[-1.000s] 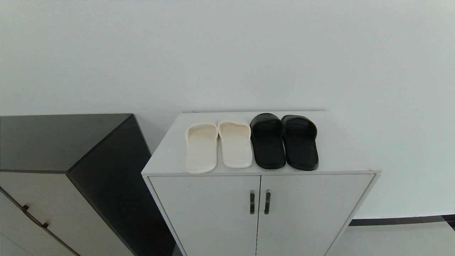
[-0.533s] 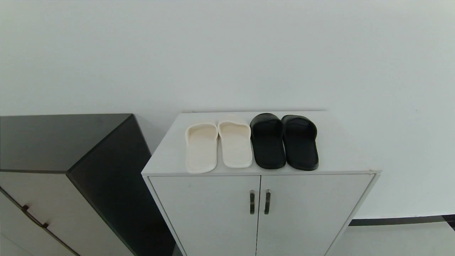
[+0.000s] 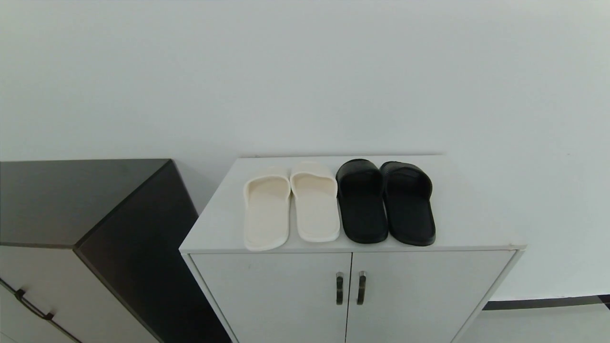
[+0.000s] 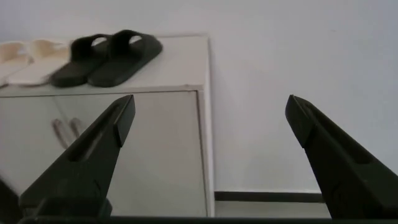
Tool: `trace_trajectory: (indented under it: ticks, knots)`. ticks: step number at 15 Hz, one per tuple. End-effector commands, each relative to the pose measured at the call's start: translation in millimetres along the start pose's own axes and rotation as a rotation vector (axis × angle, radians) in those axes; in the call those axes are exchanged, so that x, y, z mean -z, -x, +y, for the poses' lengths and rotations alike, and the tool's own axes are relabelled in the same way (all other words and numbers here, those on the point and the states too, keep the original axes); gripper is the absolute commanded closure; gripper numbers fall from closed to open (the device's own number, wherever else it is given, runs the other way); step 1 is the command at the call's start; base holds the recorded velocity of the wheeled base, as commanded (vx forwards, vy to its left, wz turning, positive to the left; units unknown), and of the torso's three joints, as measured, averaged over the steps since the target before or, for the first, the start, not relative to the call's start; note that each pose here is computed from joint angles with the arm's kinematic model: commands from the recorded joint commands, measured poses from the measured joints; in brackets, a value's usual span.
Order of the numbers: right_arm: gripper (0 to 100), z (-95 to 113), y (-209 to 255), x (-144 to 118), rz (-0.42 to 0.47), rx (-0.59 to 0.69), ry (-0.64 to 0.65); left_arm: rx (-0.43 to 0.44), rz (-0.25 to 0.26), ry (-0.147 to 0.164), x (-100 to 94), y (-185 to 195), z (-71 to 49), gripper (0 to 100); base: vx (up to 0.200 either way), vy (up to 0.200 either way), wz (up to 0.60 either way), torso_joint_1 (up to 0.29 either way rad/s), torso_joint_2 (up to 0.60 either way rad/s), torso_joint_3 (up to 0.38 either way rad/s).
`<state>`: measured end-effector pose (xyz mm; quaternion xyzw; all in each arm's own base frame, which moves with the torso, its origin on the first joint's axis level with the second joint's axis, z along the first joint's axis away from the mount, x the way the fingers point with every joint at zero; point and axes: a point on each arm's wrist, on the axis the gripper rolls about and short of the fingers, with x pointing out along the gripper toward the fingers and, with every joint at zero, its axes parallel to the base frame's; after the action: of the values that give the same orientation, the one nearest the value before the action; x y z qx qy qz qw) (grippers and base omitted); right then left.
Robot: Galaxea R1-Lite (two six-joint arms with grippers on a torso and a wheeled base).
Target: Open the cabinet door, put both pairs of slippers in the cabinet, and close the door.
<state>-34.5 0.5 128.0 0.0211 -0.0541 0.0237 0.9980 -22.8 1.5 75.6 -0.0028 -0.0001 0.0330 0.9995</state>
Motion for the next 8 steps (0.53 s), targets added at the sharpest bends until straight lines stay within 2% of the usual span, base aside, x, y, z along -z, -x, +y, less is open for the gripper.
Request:
trace_trajectory:
  ticks: [1,2,5,8]
  knots:
    - [0,4,-30,-38,0.223,-0.141,-0.013,-0.002,0.0,0.001,-0.1,0,0.0,100,0.0,0.0,0.0,0.0,0.0,0.0]
    - [0,4,-44,-41,0.286,-0.189,-0.021,-0.002,0.0,0.002,-0.1,0,0.0,100,0.0,0.0,0.0,0.0,0.0,0.0]
    - [0,8,-89,-60,0.387,-0.314,-0.053,0.0,0.0,0.002,-0.1,0,0.0,100,0.0,0.0,0.0,0.0,0.0,0.0]
    - [0,23,-128,-73,0.362,-0.402,-0.025,0.0,0.0,0.002,-0.1,0,0.0,100,0.0,0.0,0.0,0.0,0.0,0.0]
